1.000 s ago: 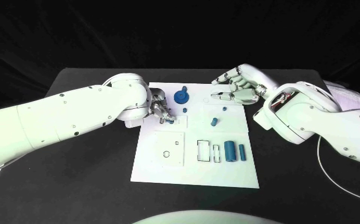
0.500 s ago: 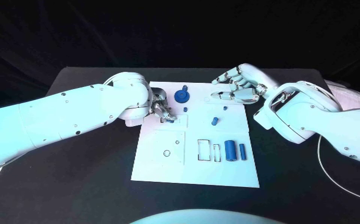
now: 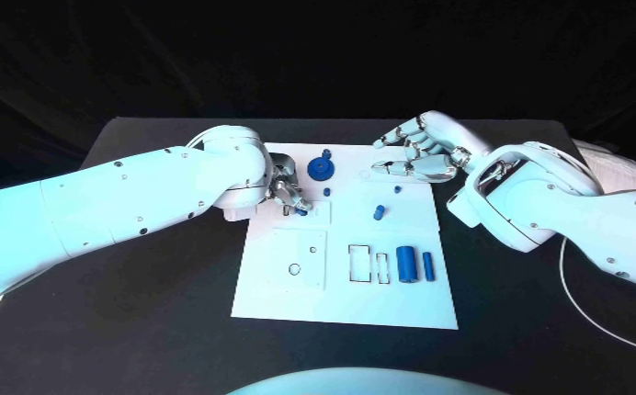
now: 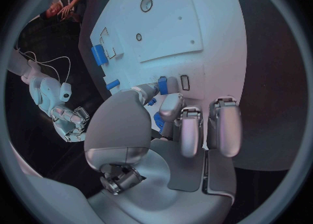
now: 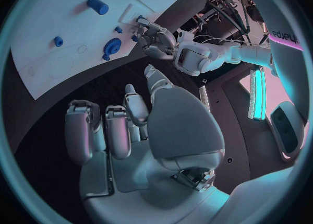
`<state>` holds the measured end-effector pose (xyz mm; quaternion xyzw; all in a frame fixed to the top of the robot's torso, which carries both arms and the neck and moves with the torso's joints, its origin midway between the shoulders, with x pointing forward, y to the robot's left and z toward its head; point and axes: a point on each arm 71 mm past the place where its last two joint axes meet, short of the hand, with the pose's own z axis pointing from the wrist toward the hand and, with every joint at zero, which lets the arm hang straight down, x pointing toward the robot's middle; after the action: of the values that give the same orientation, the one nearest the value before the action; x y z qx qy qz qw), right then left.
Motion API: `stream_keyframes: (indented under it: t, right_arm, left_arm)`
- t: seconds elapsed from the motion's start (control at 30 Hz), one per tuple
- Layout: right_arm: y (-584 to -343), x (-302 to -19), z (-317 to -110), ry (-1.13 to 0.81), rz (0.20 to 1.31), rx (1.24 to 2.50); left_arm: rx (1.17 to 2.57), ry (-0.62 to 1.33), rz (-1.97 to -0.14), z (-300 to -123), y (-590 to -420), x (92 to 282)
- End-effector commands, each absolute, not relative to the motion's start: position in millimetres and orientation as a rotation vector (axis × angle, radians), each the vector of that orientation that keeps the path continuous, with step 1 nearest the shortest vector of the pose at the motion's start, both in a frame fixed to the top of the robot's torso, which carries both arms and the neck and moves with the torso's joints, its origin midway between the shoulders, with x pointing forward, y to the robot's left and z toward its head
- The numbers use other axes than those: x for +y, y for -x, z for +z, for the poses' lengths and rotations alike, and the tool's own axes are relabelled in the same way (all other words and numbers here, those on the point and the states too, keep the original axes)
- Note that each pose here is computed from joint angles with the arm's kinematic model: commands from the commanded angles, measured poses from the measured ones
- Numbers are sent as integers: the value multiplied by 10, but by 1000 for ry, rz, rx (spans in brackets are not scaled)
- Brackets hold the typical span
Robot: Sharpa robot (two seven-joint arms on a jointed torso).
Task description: Assemble the parts on the task board
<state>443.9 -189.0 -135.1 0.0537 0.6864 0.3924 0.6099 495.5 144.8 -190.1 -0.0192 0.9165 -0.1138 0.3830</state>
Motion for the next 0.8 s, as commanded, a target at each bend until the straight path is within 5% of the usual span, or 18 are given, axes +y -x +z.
stream_keyframes:
  t: [0.03, 0.8]
  right_arm:
    - [-4432, -1876, -1360, -113, 910, 1596]
    - [-4432, -1878, -1360, -115, 912, 1597]
  left_arm:
    - [2381, 53, -205, -1971, -4943, 1467]
    - [2400, 41, -188, -2007, -4969, 1455]
